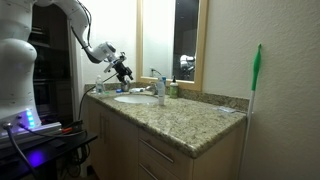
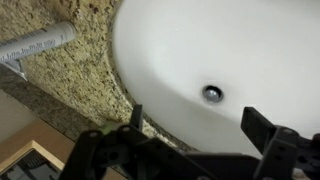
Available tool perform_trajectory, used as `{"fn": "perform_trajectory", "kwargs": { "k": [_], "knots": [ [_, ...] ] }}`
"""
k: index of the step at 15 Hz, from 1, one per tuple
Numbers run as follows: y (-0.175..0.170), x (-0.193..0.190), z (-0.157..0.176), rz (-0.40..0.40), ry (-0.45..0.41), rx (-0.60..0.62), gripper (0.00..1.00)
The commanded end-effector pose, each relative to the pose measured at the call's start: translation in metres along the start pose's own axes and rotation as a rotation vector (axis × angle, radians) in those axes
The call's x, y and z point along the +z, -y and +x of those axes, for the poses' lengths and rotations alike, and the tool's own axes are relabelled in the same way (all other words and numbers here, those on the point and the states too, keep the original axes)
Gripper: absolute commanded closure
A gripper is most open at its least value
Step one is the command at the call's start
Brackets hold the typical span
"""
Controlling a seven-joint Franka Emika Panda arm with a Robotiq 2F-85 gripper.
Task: Pull the handle of the tap
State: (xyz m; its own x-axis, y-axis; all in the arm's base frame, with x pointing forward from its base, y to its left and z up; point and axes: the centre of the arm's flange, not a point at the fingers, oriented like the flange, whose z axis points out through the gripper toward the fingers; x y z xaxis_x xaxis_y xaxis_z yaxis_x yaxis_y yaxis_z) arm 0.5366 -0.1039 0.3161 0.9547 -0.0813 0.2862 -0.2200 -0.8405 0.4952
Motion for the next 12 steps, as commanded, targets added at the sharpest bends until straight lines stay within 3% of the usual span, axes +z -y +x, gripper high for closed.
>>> {"fn": "perform_trajectory", "kwargs": {
  "k": [1,4,5,7,8,9,10,12],
  "knots": [
    [-0.022,0.053,0.043,0.021,-0.020,0.202,0.00],
    [-0.069,0.068,0.071,0.026,0.049,0.386,0.00],
    [-0.051,0.058,0.043,0.023,0.032,0.310,0.00],
    [-0.068,0.066,0.056,0.027,0.039,0.371,0.00],
    [-0.062,0.063,0.046,0.029,0.014,0.346,0.00],
    [-0.054,0.067,0.054,0.023,-0.004,0.396,0.00],
    [-0.050,0.071,0.070,0.059,0.047,0.470,0.00],
    [-0.054,0.075,0.105,0.113,0.063,0.608,0.00]
  ]
}}
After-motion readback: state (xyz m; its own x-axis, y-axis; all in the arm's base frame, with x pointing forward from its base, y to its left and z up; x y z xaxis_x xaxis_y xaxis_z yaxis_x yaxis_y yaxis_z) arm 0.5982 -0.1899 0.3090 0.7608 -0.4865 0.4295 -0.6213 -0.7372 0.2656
